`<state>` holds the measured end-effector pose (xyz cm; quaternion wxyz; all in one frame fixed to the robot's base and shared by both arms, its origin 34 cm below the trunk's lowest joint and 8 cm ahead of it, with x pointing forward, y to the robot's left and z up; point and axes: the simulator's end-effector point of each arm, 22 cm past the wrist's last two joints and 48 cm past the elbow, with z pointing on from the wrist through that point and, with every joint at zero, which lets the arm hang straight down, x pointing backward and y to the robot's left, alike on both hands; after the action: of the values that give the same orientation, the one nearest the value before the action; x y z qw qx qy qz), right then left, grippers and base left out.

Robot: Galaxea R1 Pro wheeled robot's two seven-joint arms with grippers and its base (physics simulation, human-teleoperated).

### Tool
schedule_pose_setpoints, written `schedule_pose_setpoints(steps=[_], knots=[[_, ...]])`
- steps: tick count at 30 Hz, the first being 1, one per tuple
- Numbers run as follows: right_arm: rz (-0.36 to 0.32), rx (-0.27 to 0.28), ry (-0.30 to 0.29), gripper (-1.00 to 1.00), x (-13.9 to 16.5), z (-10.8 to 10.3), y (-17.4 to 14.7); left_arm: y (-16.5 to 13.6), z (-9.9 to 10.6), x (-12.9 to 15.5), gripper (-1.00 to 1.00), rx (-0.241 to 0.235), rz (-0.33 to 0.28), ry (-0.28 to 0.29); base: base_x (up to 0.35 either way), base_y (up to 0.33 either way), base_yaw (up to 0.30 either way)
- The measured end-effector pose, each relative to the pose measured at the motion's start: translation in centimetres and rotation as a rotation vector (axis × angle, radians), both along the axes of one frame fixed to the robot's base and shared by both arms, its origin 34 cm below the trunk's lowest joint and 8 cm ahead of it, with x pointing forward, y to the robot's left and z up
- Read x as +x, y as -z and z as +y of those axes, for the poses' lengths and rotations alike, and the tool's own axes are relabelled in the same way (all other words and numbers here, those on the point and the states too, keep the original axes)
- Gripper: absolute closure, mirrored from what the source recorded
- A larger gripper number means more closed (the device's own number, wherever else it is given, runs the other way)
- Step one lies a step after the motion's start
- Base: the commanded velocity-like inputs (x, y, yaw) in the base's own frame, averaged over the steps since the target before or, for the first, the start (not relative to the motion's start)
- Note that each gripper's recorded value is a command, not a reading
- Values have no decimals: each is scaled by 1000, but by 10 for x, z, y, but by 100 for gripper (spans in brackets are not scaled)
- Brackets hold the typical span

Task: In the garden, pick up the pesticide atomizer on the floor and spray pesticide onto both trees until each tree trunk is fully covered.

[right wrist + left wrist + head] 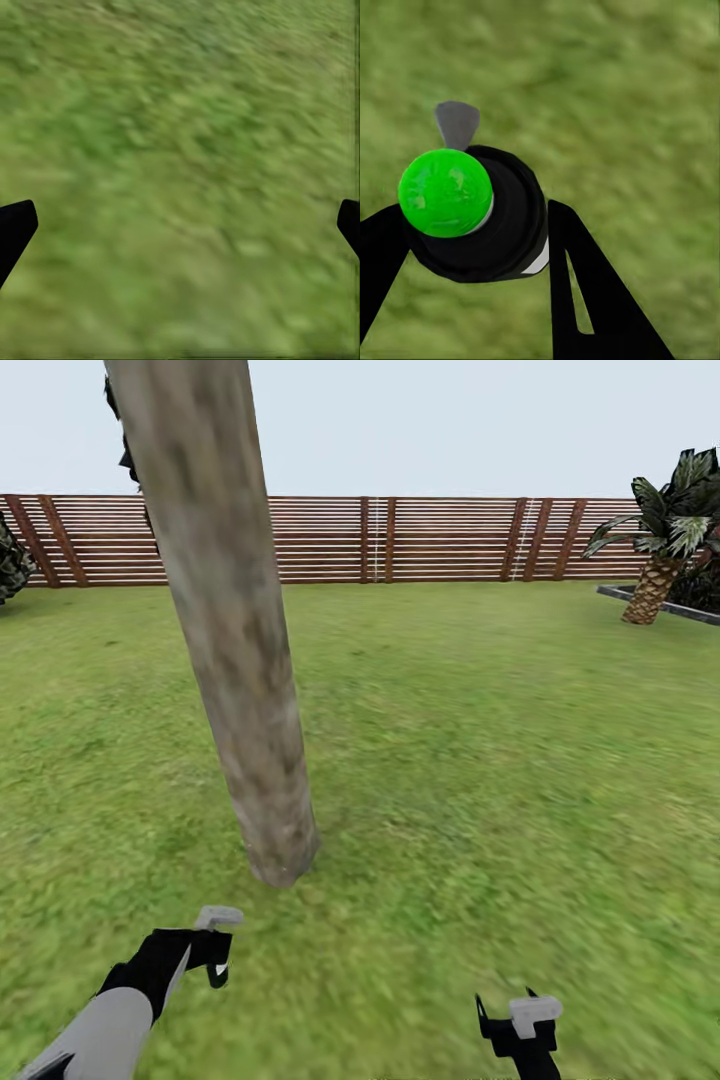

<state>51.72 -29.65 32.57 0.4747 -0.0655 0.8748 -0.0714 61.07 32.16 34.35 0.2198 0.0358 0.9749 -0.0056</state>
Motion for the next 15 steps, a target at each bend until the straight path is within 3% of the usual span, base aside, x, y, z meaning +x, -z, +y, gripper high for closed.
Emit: schedule_pose_setpoints(steps=[1, 3, 9, 15], knots=[[0, 0, 0, -100, 0, 0, 0, -1, 16, -2, 100, 20, 2, -8, -122, 0, -283], [0, 0, 0, -100, 0, 0, 0, 0, 23, -4, 100, 26, 5, -16, -247, 0, -200], [0, 0, 1, -100, 0, 0, 0, 0, 3, -1, 100, -3, 1, -11, -312, 0, -29], [1, 0, 0, -100, 0, 0, 0, -8, -11, 15, 100, -22, -24, -3, -37, 0, -1]])
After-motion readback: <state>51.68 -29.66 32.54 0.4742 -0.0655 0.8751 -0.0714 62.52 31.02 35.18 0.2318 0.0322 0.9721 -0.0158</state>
